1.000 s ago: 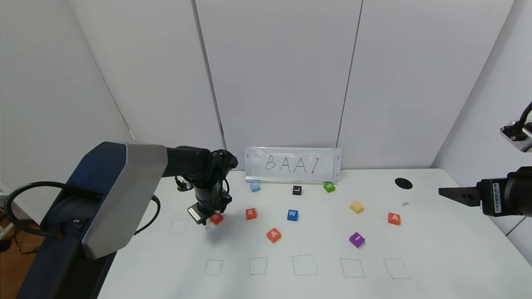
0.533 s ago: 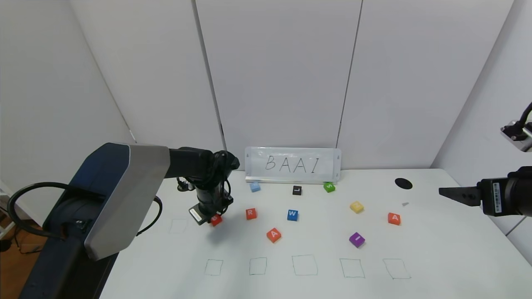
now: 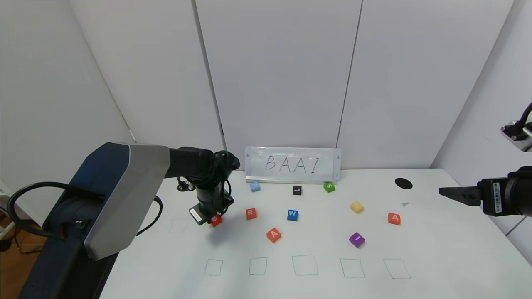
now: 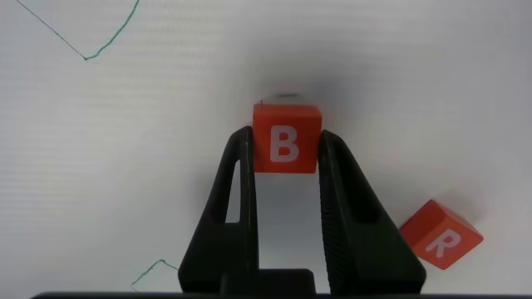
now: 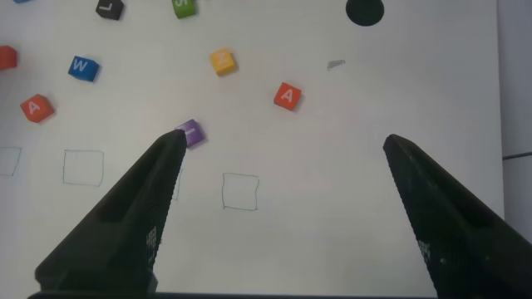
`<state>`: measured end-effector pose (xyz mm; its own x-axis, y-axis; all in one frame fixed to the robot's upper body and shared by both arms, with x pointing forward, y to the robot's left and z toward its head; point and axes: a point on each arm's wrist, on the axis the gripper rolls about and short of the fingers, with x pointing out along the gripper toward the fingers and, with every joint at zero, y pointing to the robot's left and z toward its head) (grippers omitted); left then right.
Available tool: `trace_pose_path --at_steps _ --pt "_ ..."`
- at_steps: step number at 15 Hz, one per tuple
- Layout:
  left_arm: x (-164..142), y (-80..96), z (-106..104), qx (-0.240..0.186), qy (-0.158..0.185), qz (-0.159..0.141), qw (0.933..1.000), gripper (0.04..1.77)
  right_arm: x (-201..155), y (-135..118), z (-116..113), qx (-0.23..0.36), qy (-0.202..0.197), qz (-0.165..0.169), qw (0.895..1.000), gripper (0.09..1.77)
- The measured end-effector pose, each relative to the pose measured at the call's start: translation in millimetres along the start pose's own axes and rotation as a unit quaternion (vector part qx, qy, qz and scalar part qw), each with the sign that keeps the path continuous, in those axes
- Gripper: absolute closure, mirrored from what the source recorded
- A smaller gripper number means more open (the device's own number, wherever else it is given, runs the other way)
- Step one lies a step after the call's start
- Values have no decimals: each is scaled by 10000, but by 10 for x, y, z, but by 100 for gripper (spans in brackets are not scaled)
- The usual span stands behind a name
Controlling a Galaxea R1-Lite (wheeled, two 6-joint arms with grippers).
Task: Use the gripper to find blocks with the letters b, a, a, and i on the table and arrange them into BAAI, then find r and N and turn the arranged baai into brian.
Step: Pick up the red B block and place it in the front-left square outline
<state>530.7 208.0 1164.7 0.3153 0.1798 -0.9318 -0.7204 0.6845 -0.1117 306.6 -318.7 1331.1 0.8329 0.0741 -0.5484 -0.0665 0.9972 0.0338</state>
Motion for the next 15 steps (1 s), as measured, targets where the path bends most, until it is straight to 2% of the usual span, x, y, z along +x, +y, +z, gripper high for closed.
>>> trace_pose_path --at_steps 3,6,8,11,15 --pt "-133 12 21 173 -8 -69 9998 132 2 5 -3 -7 8 9 10000 15" --pt "-369 43 -2 639 47 -92 9979 132 2 9 -5 -12 9 18 10000 15" --pt "-526 105 -40 1049 241 -40 9942 132 0 9 -5 -12 7 18 10000 15" --pt "-738 205 -115 1734 551 -284 9829 132 0 9 -5 -12 7 19 10000 15" --pt "-822 327 -280 2475 393 -605 9662 132 0 7 -5 -15 7 14 10000 15"
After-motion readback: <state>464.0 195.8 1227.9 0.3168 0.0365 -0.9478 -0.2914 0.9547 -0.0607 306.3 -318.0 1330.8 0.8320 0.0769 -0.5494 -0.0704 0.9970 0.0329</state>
